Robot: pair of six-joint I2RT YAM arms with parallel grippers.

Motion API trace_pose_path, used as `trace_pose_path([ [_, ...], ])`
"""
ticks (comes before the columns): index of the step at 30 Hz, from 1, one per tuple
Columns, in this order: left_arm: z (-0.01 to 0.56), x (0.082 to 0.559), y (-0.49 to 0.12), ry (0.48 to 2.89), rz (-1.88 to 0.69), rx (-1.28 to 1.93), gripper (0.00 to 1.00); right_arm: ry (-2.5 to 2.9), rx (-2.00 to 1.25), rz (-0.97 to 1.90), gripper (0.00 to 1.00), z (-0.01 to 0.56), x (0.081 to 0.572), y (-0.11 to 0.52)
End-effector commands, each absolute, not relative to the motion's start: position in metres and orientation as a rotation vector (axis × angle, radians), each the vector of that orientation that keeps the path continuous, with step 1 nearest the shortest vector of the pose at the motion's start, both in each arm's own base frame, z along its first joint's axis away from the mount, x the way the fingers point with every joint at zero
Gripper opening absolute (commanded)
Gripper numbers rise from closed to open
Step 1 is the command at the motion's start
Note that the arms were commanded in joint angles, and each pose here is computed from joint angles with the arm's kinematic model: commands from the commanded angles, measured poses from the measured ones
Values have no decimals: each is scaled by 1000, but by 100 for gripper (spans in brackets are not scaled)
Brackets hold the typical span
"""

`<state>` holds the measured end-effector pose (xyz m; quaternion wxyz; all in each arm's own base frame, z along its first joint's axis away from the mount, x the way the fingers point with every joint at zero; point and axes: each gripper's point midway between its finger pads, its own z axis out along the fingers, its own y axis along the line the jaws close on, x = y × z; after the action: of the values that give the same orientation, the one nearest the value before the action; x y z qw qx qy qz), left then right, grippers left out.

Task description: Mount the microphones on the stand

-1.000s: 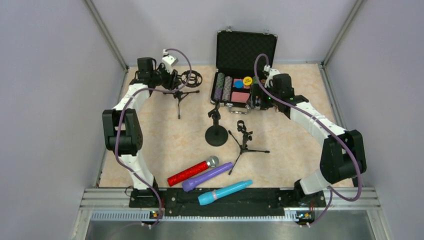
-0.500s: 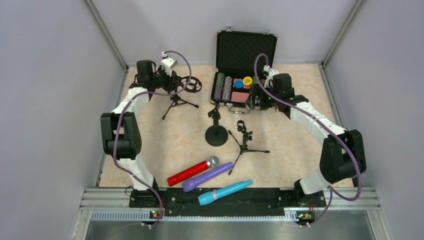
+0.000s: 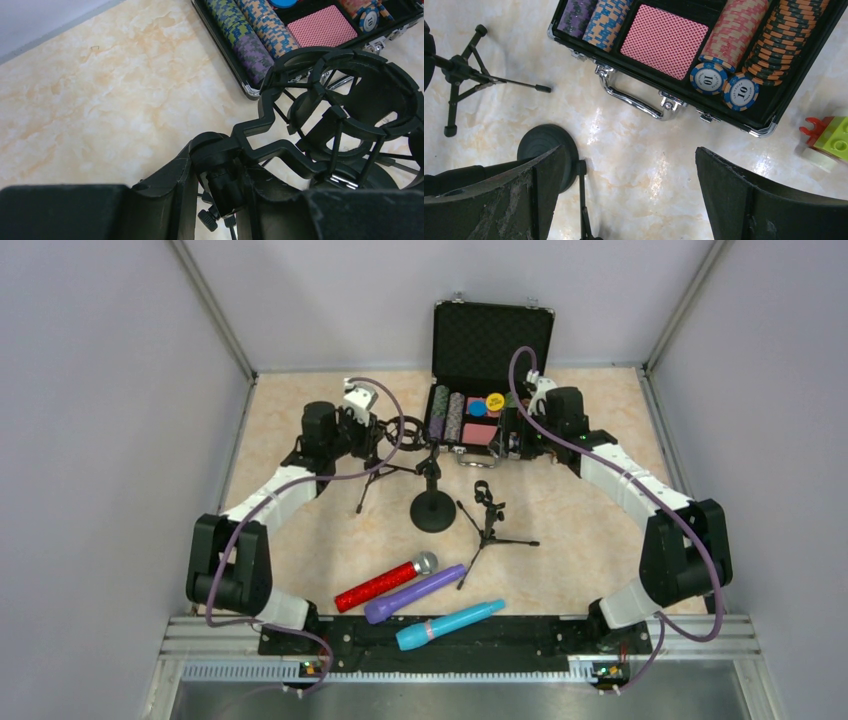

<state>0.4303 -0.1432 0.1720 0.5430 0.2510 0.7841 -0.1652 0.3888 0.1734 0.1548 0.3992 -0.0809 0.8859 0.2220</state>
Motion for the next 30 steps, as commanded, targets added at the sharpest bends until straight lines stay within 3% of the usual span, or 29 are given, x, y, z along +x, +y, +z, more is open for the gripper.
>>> trace_pose_path([
  [1,226,433,-130,1684,-312,376,0,2151,-209,604,98,187,397,178],
  [7,221,408,-116,1632,-196,221,0,2151,-210,627,98,185,394,181],
  [21,206,396,-112,1636,-195,116,3,2154,-205,630,98,183,394,181],
  [24,202,394,-113,1646,-195,123,10,2157,-205,631,98,182,394,181],
  [30,199,391,-119,1651,-188,153,39,2153,-203,634,98,183,394,182],
])
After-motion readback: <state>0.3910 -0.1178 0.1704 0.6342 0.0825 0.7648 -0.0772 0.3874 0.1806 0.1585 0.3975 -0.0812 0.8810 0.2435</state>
